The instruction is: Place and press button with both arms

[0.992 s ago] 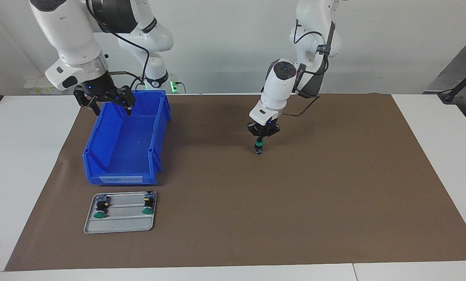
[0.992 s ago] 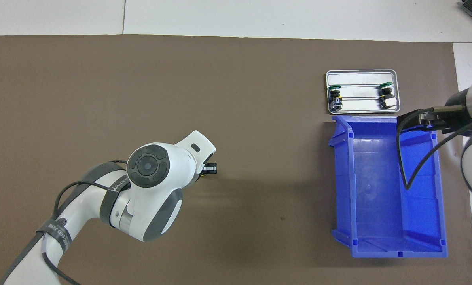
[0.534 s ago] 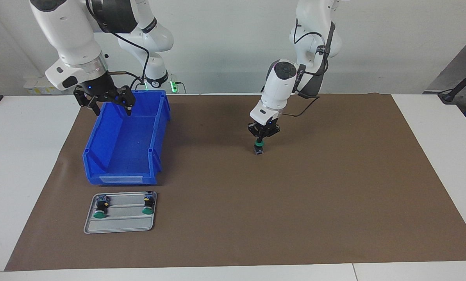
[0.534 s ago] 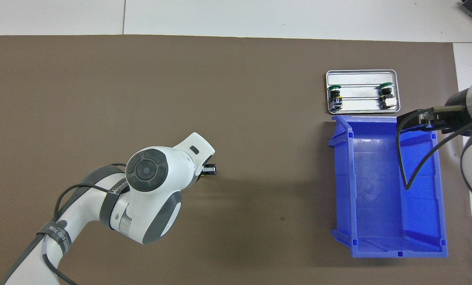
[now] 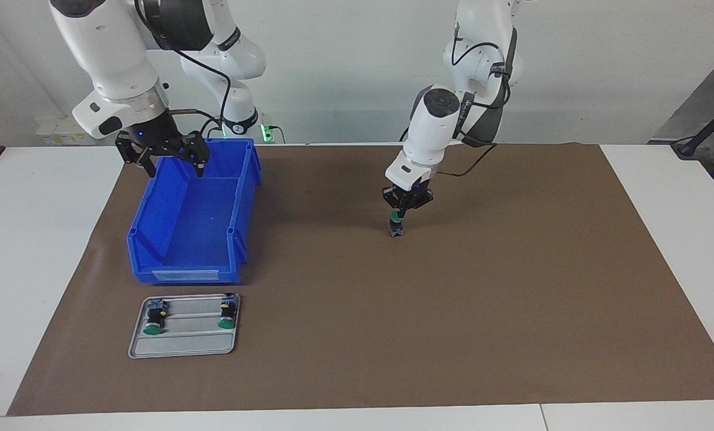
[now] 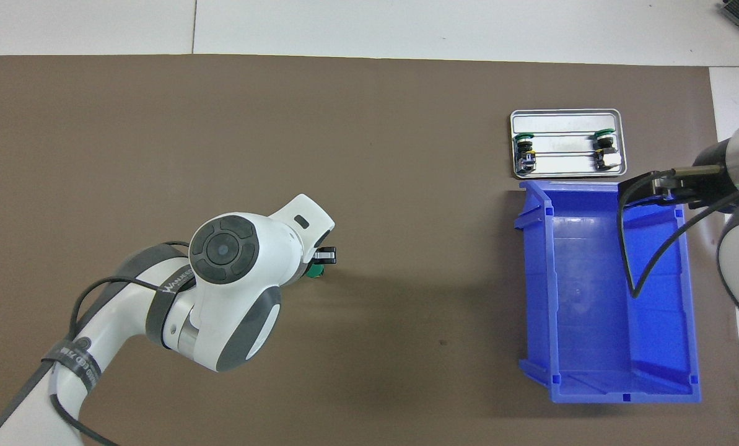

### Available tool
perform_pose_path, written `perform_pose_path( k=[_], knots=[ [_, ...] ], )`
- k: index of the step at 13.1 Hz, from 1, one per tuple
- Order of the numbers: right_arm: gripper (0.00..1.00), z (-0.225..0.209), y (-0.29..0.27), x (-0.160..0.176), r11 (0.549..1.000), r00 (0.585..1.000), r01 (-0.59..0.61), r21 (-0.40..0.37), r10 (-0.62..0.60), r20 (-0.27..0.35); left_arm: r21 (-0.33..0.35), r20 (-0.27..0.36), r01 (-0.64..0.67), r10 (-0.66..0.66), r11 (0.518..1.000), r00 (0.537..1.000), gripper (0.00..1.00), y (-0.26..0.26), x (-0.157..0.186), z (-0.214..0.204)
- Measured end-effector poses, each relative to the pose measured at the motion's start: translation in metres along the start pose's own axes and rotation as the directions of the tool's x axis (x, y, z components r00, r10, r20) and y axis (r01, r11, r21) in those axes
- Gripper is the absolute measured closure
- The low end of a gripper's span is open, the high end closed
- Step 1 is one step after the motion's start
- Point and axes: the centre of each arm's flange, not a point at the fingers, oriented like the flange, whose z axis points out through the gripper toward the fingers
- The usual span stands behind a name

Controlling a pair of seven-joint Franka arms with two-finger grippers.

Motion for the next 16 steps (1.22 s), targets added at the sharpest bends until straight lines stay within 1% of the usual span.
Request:
perform_pose_path(
  k=[1,3,5,7,9,10,11,13,14,15,16],
  knots=[
    [0.0,0.0,-0.004,0.0,1.0,1.0,0.007,0.0,-0.007,-0.002,0.003,0.002,-0.006,0.006,1.0,1.0,0.99,-0.007,0.012,-0.019],
    [0.0,-0.002,-0.018,0.0,1.0,0.999,0.03,0.001,-0.03,-0.017,0.011,0.009,-0.029,0.029,1.0,1.0,0.99,-0.037,0.039,-0.055],
    [0.0,-0.003,-0.043,0.0,0.999,0.998,0.048,0.004,-0.048,-0.04,0.021,0.024,-0.056,0.056,0.998,0.998,0.99,-0.091,0.065,-0.084],
    [0.0,0.002,-0.078,-0.001,0.998,0.996,0.055,0.01,-0.054,-0.065,0.026,0.033,-0.075,0.074,0.997,0.997,0.99,-0.159,0.084,-0.109],
    [0.01,0.015,-0.123,-0.004,0.999,0.996,0.025,0.023,-0.023,-0.084,0.03,0.049,-0.083,0.081,0.996,0.995,0.99,-0.226,0.091,-0.142],
    [0.01,0.023,-0.148,-0.008,0.999,0.995,0.014,0.032,-0.011,-0.095,0.047,0.062,-0.09,0.087,0.995,0.994,0.99,-0.251,0.09,-0.162],
    [0.01,0.032,-0.172,-0.011,0.999,0.995,0.014,0.038,-0.01,-0.1,0.073,0.074,-0.096,0.091,0.993,0.993,0.99,-0.266,0.086,-0.183],
    [0.01,0.051,-0.211,-0.016,0.998,0.994,0.034,0.047,-0.029,-0.107,0.098,0.1,-0.103,0.093,0.99,0.991,0.99,-0.269,0.078,-0.22],
    [0.01,0.062,-0.23,-0.017,0.998,0.993,0.035,0.055,-0.029,-0.113,0.099,0.104,-0.106,0.095,0.989,0.99,0.98,-0.266,0.076,-0.232],
    [0.01,0.074,-0.25,-0.018,0.998,0.993,0.027,0.065,-0.019,-0.119,0.1,0.097,-0.108,0.098,0.989,0.99,0.93,-0.264,0.076,-0.238],
    [0.01,0.089,-0.273,-0.018,0.997,0.992,0.009,0.081,0.001,-0.129,0.1,0.092,-0.11,0.101,0.989,0.991,0.93,-0.263,0.076,-0.239]
  ],
)
